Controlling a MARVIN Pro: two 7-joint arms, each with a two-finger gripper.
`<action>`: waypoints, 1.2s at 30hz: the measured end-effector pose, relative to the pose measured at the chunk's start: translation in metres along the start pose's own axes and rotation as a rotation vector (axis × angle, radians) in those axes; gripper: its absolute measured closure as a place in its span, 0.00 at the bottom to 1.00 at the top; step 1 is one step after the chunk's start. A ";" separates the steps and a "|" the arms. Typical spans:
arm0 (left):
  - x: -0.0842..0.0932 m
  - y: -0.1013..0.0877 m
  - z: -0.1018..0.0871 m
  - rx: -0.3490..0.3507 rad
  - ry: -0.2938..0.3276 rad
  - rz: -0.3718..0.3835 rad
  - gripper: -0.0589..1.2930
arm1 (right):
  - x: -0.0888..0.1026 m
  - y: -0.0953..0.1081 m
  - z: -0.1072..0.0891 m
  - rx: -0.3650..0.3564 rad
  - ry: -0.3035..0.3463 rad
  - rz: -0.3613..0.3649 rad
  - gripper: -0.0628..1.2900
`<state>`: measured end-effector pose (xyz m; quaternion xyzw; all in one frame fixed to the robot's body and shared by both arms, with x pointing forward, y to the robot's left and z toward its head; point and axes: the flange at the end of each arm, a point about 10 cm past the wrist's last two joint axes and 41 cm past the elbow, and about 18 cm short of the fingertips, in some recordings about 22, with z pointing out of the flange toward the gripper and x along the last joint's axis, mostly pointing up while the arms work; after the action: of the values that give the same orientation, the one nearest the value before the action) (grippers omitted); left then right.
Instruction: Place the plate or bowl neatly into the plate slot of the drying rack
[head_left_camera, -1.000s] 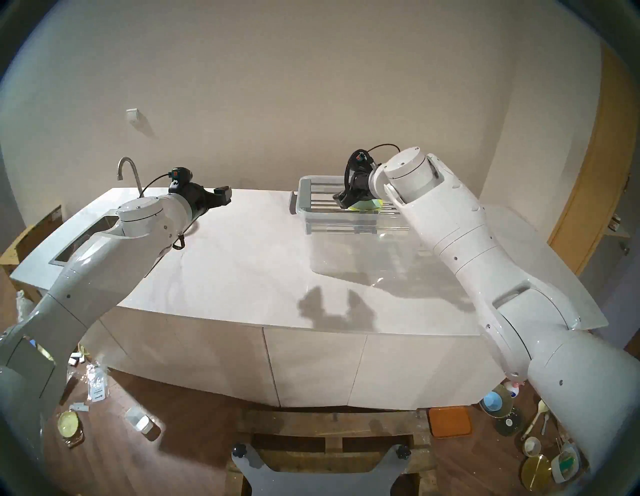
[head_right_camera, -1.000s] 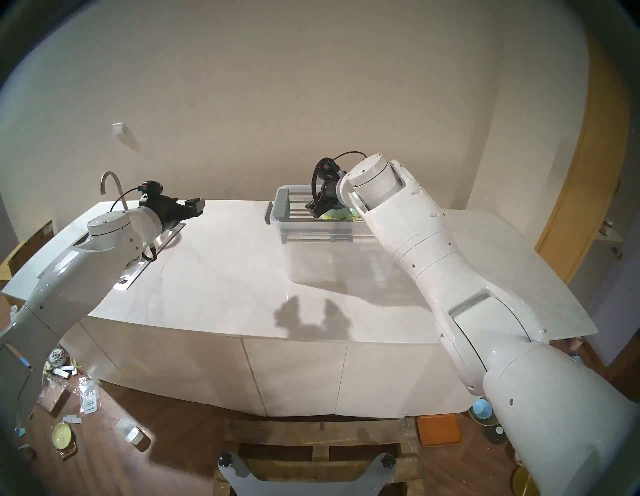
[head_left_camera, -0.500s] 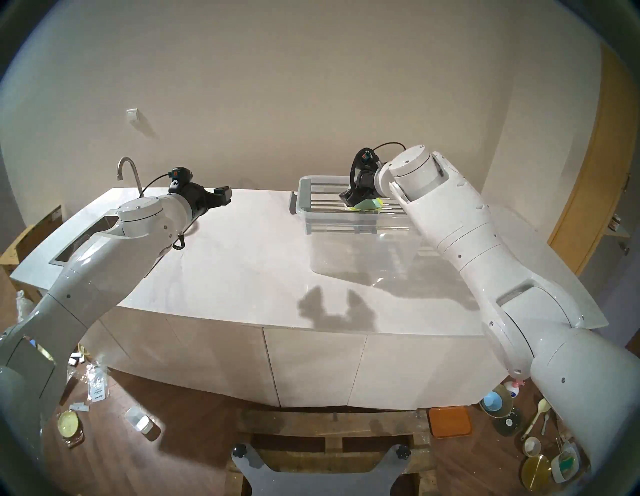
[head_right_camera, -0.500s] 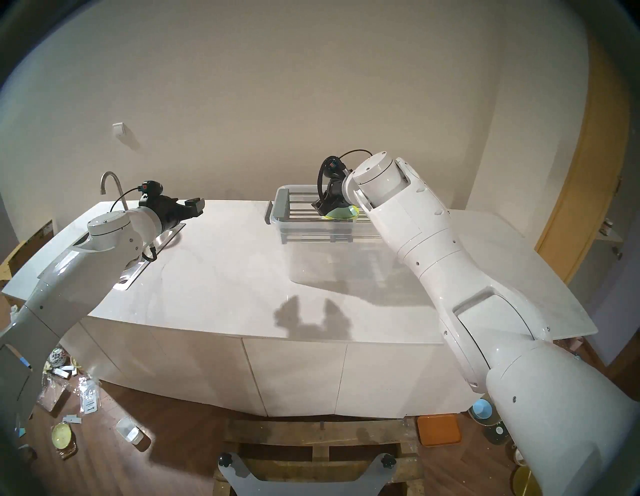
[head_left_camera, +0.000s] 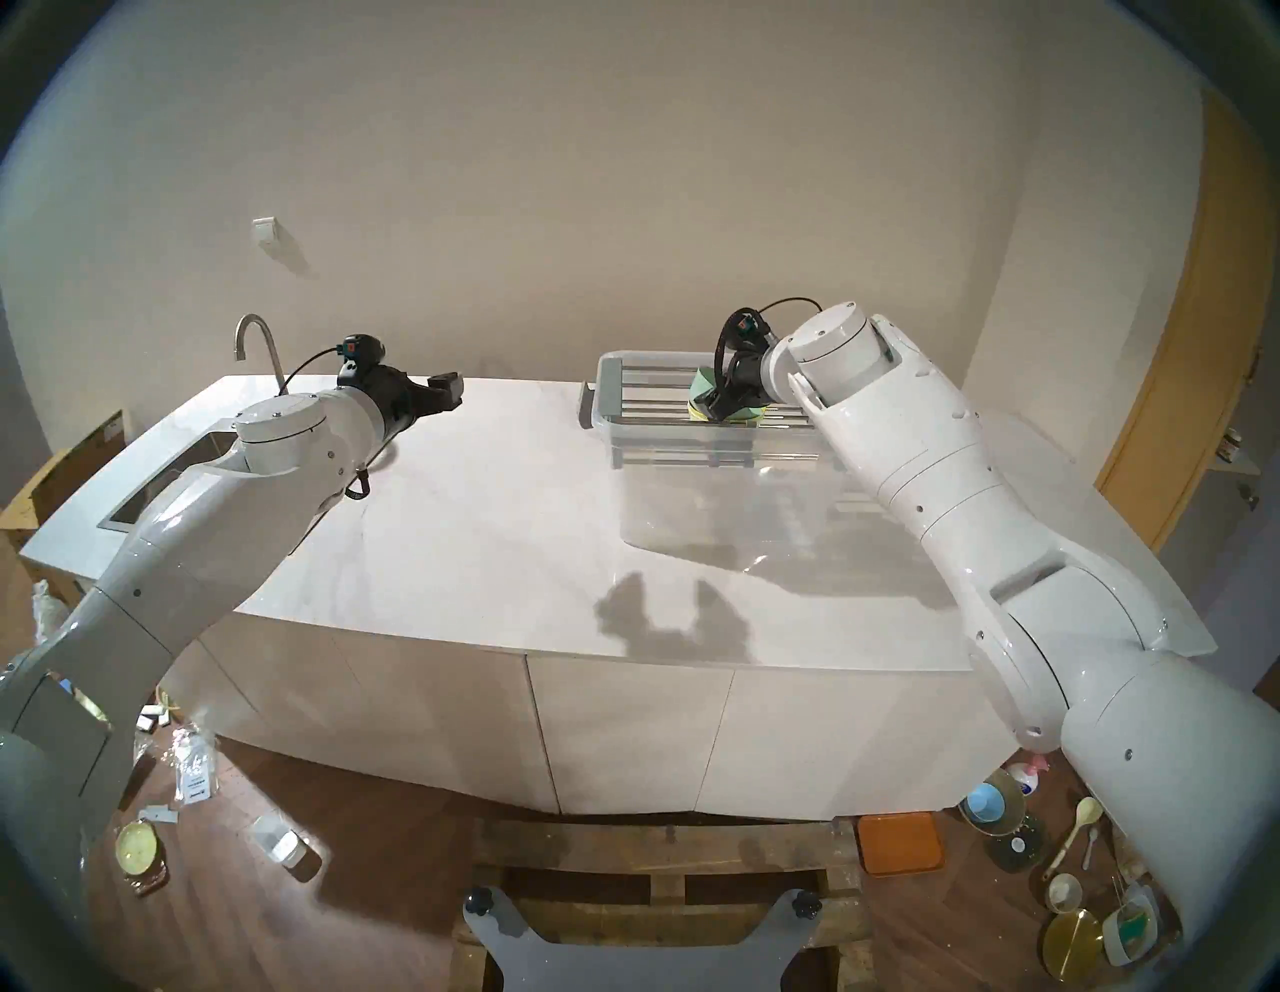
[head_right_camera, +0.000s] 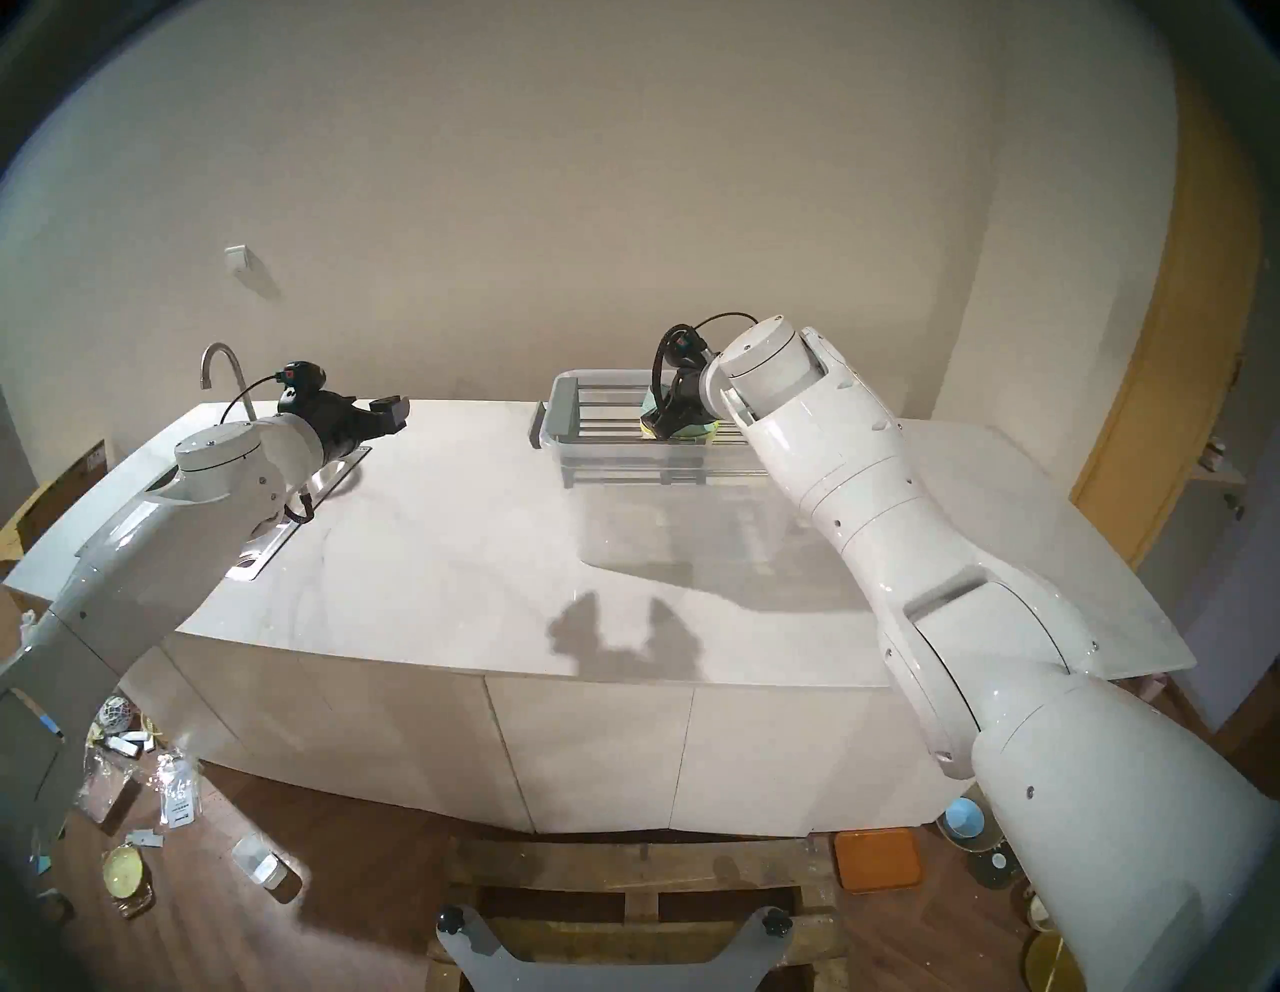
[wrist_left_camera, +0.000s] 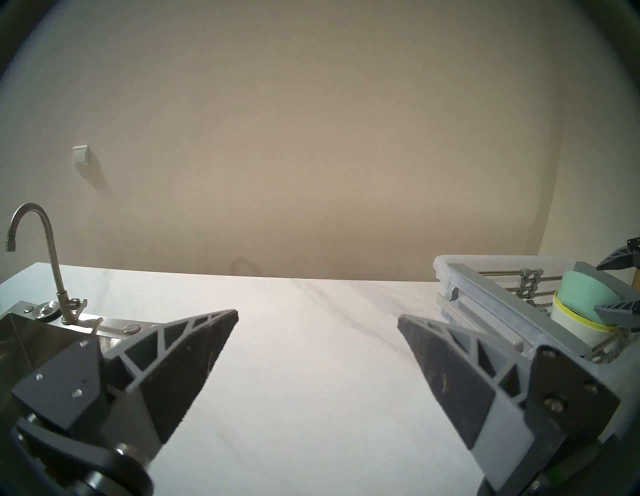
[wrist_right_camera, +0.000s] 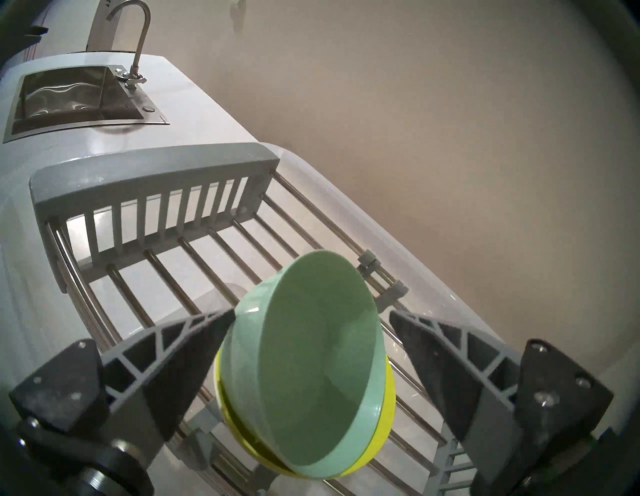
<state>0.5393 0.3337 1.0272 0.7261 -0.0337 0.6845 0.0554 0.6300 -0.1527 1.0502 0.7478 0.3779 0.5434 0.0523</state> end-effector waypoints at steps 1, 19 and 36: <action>0.000 0.000 0.000 0.000 0.000 0.000 0.03 | 0.000 0.000 0.000 0.001 0.001 0.000 0.37; 0.000 0.000 0.000 0.000 0.000 0.000 0.03 | -0.001 0.000 0.004 0.026 0.002 0.003 0.77; 0.000 0.000 0.000 0.000 0.000 0.000 0.03 | 0.006 0.013 -0.003 0.004 0.015 -0.017 0.97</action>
<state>0.5393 0.3337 1.0272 0.7261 -0.0336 0.6845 0.0553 0.6346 -0.1594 1.0630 0.7405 0.3855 0.5479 0.0526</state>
